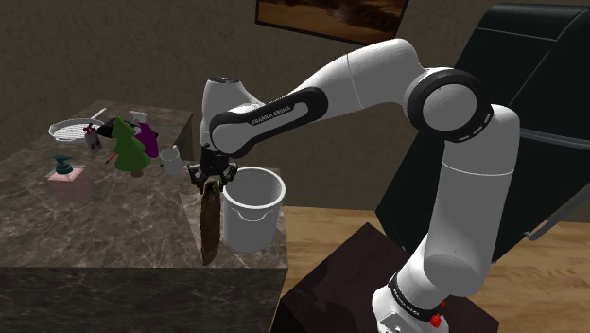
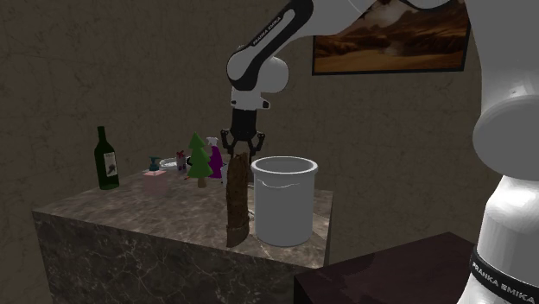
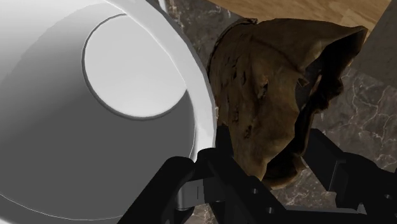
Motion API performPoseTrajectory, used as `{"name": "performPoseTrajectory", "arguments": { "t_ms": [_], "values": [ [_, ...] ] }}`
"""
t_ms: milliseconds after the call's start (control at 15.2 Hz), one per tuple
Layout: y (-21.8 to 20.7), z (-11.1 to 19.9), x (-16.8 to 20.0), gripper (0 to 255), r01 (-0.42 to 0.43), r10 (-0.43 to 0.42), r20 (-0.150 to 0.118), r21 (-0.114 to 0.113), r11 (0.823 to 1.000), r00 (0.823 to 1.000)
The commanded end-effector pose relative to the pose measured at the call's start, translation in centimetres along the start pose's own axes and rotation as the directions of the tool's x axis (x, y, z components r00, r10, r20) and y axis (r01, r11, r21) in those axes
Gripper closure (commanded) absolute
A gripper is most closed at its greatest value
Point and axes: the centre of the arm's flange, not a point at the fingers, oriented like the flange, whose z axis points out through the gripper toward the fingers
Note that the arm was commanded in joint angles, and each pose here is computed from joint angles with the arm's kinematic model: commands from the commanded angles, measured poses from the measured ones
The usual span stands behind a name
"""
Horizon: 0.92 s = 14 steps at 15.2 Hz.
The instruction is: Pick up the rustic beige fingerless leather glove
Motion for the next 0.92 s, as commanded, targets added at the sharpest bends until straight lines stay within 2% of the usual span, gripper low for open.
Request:
{"name": "performPoseTrajectory", "arguments": {
  "t_ms": [0,198,858],
  "values": [
    [0.0,0.1,0.0,255,0.0,0.0,0.001,0.0,1.0,1.0],
    [0.0,0.0,0.0,255,0.0,0.0,0.001,0.0,1.0,1.0],
    [-0.5,-5.2,0.1,255,0.0,0.0,0.001,0.0,1.0,1.0]
  ]
}}
